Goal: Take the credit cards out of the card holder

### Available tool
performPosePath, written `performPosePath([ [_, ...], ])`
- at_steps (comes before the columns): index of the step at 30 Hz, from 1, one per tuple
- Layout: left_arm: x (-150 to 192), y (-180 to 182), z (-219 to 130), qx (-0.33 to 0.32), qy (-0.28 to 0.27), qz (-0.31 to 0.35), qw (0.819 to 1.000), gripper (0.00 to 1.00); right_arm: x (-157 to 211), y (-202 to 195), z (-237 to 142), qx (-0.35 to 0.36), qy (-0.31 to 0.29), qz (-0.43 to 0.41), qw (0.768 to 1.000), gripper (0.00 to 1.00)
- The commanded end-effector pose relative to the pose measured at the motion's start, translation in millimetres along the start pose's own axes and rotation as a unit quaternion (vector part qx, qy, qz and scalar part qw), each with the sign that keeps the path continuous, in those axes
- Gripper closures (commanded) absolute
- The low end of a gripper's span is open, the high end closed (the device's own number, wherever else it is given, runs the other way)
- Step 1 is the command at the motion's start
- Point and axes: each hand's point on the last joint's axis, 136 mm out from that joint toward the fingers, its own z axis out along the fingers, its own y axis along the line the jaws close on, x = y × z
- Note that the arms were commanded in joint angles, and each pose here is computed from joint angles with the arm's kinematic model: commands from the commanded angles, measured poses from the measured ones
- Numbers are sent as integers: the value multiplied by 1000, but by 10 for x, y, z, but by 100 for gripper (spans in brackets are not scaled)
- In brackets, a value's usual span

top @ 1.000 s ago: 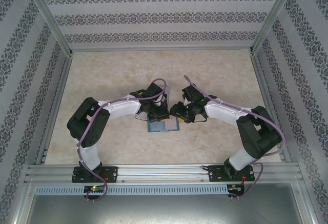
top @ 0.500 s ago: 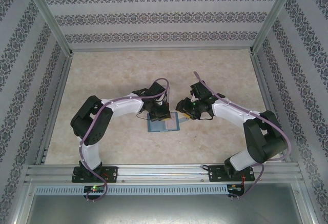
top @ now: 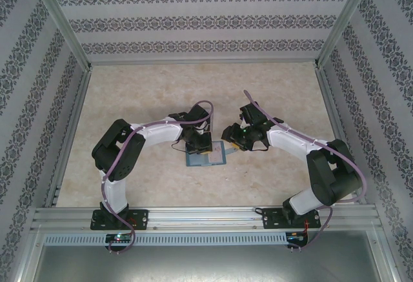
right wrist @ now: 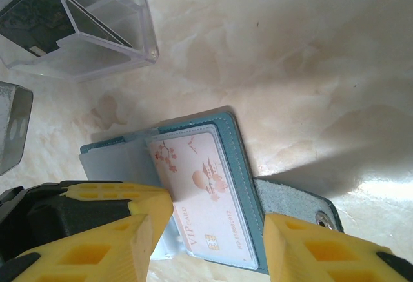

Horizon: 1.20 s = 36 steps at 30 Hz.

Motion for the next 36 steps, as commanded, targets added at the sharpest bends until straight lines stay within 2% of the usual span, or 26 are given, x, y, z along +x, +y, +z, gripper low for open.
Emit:
performPosePath([
  [1, 55, -9, 57, -11, 11, 12, 1000, 91, 25, -4, 27, 1, 12, -5, 1000, 50],
  [10, 58, 27, 61, -20, 12, 11, 1000, 83, 40, 8, 43, 0, 16, -8, 1000, 50],
  [15, 61, 30, 35, -26, 9, 15, 1000, 81, 76, 146, 89, -22, 23, -12, 999, 50],
  [25, 73, 40, 16, -31, 9, 18, 999, 80, 135, 289, 394, -46, 63, -12, 997, 51],
  [36, 84, 8, 18, -27, 12, 22, 999, 80, 177, 142, 638, -33, 87, 5, 996, 51],
])
